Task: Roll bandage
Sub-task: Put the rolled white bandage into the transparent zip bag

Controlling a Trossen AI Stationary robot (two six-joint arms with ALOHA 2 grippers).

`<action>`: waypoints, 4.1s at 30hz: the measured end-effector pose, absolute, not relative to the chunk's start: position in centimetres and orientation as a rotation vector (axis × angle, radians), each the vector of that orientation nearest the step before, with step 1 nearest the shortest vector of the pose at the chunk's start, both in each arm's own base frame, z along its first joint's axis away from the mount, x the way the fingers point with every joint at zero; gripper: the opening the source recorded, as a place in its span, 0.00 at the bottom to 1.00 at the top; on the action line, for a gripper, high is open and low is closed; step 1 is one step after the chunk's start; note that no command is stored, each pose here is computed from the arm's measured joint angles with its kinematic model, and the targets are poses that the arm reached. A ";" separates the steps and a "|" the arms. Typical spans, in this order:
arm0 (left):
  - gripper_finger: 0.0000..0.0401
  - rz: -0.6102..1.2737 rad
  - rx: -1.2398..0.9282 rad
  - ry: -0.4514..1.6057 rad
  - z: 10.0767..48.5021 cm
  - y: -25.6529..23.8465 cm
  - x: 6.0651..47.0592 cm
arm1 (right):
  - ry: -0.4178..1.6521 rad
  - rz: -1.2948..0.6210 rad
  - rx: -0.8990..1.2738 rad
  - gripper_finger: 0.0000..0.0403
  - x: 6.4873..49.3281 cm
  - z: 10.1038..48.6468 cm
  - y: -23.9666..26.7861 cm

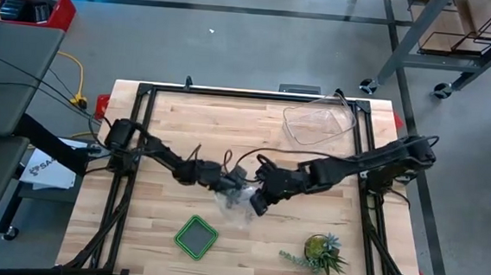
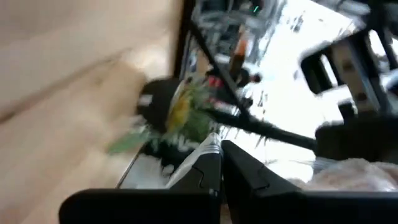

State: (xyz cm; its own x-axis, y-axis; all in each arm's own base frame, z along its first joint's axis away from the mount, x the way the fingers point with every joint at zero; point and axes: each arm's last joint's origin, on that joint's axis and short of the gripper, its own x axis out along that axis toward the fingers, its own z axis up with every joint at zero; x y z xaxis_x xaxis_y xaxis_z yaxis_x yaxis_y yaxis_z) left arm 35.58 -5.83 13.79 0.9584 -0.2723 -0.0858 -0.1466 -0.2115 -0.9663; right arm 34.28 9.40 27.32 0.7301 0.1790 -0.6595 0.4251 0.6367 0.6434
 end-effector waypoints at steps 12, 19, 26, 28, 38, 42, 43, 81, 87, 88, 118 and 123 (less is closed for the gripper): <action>0.00 -0.060 -1.789 0.472 11.7 -7.1 36.5 | 0.786 -0.184 1.019 0.11 33.3 21.4 10.4; 0.00 -0.120 -1.602 0.484 12.9 -5.8 38.0 | 0.828 -0.146 0.958 0.11 32.9 21.2 11.0; 0.00 -0.142 -1.427 0.418 15.8 -2.5 37.7 | 0.805 -0.090 0.916 0.11 33.3 22.3 11.8; 0.00 -0.176 -1.368 0.365 17.5 -2.0 37.5 | 0.819 -0.098 0.912 0.11 33.2 22.5 11.8; 0.00 -0.014 -1.090 0.392 19.5 -6.3 35.4 | 0.807 -0.195 0.955 0.11 33.2 22.3 11.3; 0.00 0.065 -1.045 0.398 18.9 -7.5 35.0 | 0.813 -0.219 0.992 0.11 33.6 21.5 11.4; 0.00 0.078 -1.031 0.389 18.9 -7.7 35.0 | 0.811 -0.222 0.997 0.11 33.9 21.1 11.5; 0.38 -0.050 -0.890 0.663 13.9 -7.0 34.5 | 0.929 -0.142 0.893 0.11 36.0 15.3 12.4; 0.45 -0.048 -0.824 0.665 15.0 -6.2 34.1 | 0.935 -0.120 0.877 0.11 36.0 15.4 12.4; 0.46 -0.044 -0.816 0.667 15.1 -6.0 34.0 | 0.935 -0.118 0.877 0.11 36.0 15.4 12.4; 0.51 -0.032 -0.880 0.889 15.2 -7.3 32.1 | 0.919 -0.129 0.849 0.11 36.8 15.4 9.6; 0.51 -0.053 -0.951 0.947 15.1 -7.4 31.9 | 0.923 -0.135 0.847 0.11 36.8 15.3 9.6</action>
State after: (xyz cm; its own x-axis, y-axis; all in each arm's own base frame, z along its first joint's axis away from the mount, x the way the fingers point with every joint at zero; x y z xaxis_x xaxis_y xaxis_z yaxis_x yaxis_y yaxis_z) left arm 31.85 -7.44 15.12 0.6136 -0.4251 -0.6654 -0.3484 0.6105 -0.7112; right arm 36.77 9.56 15.35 0.6195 0.2397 -0.7475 0.4437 0.6787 0.5853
